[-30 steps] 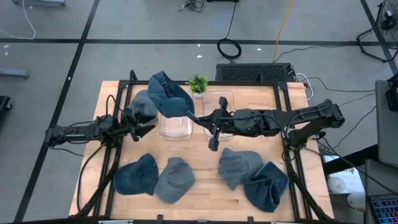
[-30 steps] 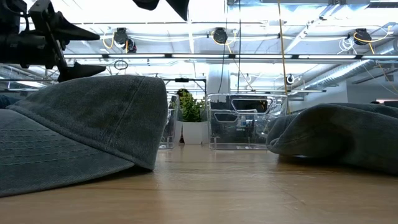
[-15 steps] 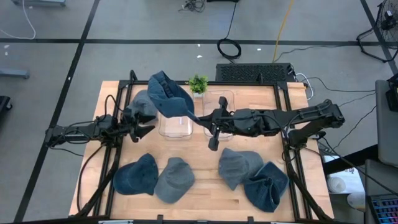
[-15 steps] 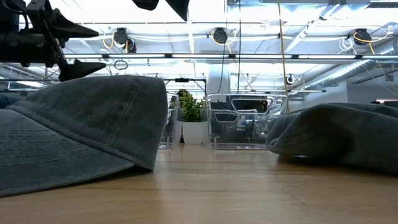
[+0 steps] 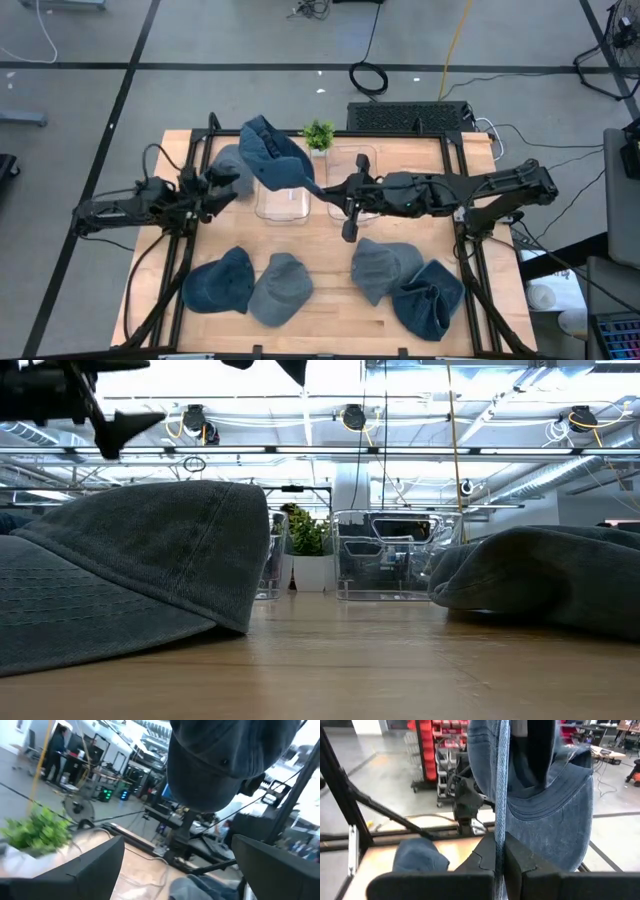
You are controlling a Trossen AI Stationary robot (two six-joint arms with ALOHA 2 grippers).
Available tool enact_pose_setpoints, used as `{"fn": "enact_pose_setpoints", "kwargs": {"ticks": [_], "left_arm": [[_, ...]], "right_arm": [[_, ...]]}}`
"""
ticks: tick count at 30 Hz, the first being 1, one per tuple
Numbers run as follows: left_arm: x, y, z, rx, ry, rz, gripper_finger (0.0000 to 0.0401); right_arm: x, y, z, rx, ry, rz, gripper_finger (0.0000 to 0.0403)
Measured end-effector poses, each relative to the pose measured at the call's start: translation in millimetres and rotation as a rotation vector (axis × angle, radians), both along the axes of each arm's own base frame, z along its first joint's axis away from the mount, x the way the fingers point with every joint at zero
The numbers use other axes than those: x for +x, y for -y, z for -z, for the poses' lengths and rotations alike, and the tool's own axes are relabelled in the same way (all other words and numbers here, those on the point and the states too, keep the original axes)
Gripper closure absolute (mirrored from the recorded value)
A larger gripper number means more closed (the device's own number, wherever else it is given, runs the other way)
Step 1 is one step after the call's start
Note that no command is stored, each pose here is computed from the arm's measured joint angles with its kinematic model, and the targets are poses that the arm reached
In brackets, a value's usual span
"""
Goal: Pick & Place hat
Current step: Put the top blue cap into the left transparent bin
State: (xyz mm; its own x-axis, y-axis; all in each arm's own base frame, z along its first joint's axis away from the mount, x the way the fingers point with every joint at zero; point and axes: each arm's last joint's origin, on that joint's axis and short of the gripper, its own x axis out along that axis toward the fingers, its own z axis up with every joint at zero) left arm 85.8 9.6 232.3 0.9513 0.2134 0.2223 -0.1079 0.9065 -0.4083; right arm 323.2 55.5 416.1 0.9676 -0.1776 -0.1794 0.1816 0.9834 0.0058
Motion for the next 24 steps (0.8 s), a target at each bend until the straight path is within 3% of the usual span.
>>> {"fn": "enact_pose_setpoints", "kwargs": {"ticks": [10,24], "left_arm": [[0.7,0.0,-73.2,0.170,-0.077,-0.037,0.0022],[43.8,-1.8,-161.4,0.406,-0.123,-0.058,0.0022]], "right_arm": [[-16.6,5.7,-10.8,0.051,-0.001,-0.071,0.0403],[-59.5,21.8,-32.7,0.067,-0.004,-0.087,0.0403]]}}
